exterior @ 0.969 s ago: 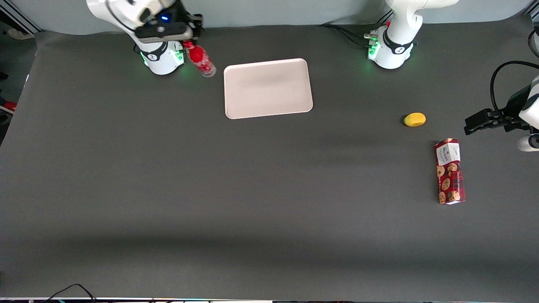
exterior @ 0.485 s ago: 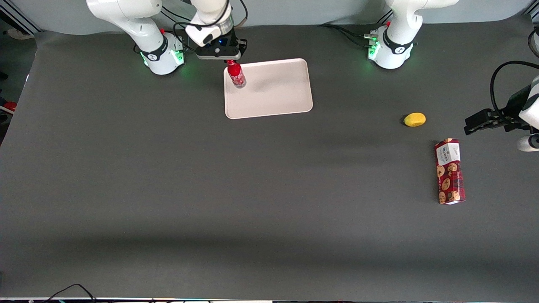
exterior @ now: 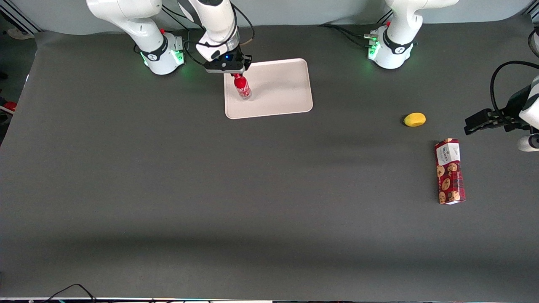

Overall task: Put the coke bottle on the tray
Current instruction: 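Lower the bottle upright onto the white tray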

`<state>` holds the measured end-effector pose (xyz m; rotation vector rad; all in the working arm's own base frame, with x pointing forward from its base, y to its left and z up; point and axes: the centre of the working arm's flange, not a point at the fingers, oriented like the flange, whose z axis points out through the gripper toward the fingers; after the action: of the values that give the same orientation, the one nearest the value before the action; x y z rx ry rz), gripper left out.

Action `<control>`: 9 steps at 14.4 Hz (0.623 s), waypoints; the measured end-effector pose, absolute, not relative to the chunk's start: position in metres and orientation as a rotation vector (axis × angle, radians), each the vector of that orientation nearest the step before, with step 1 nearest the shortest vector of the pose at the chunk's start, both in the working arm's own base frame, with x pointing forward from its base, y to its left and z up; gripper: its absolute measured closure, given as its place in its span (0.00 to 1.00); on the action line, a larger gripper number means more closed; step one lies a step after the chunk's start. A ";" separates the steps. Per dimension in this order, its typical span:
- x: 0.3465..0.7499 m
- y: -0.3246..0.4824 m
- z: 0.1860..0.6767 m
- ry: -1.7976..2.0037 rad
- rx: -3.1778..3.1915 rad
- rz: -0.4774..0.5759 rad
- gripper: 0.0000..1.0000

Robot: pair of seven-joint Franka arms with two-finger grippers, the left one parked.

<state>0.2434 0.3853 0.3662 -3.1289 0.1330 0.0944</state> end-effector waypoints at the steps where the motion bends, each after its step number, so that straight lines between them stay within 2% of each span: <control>1: 0.241 0.383 0.360 0.131 -3.134 0.094 0.69; 3: 0.239 0.380 0.353 0.141 -3.140 0.096 0.68; 4: 0.239 0.380 0.352 0.150 -3.140 0.095 0.64; 9: 0.241 0.383 0.356 0.153 -3.126 0.074 0.15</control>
<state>0.2405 0.3829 0.3559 -3.1255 0.1533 0.0737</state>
